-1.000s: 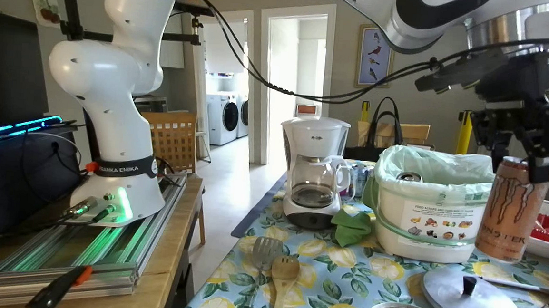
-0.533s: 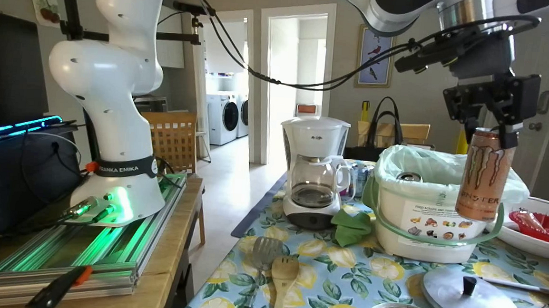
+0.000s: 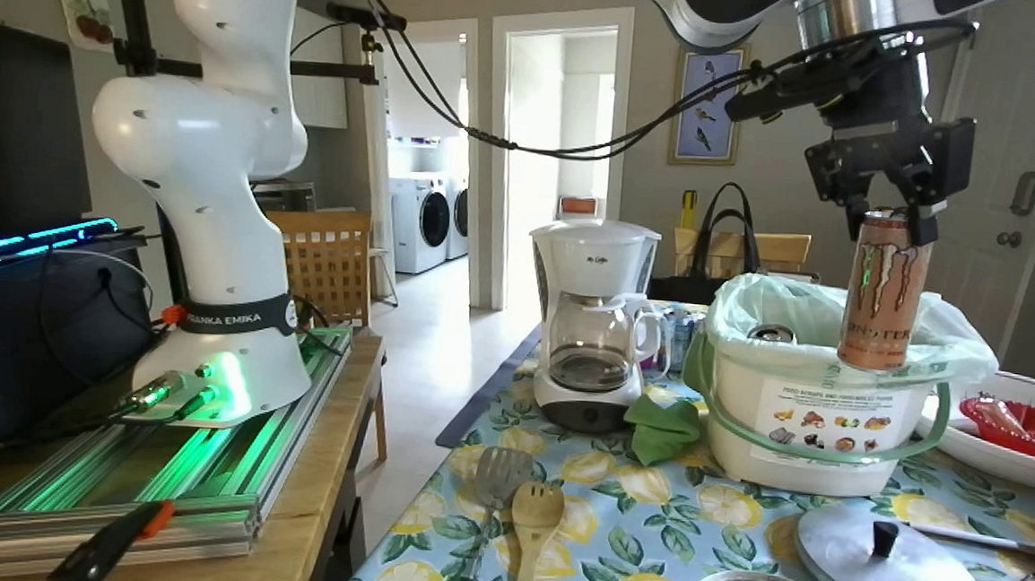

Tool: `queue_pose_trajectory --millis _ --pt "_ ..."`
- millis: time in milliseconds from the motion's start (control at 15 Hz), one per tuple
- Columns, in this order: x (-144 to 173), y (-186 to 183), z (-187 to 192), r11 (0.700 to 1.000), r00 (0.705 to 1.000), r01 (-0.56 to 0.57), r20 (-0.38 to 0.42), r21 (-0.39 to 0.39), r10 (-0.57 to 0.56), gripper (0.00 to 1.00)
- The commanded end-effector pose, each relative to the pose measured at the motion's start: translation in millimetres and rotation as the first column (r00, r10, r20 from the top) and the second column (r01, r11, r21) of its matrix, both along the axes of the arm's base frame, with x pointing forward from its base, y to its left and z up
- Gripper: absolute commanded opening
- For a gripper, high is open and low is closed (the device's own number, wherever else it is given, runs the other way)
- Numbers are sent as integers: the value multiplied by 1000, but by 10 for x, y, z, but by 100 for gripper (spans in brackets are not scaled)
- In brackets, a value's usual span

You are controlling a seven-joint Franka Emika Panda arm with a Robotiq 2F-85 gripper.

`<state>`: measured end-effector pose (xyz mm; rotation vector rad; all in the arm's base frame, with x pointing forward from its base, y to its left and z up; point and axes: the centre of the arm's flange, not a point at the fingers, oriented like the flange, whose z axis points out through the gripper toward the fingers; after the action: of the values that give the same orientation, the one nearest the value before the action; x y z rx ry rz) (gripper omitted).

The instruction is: Put the two right cans in the bin

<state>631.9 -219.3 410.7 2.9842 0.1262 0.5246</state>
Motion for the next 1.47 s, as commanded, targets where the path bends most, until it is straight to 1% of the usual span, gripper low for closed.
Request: queue_pose_trajectory --millis 0,333,600,867,1200,1400 --pt "-136 143 56 998 997 -62 48 21 60 37" --pt "-71 323 71 988 987 -148 73 53 144 37" --pt "1 462 -16 976 976 -207 78 67 201 37" --pt "106 517 -146 972 973 -226 67 57 222 37" --pt "252 529 -357 977 974 -210 95 48 204 37" --pt "319 556 -494 976 973 -216 98 43 211 37"
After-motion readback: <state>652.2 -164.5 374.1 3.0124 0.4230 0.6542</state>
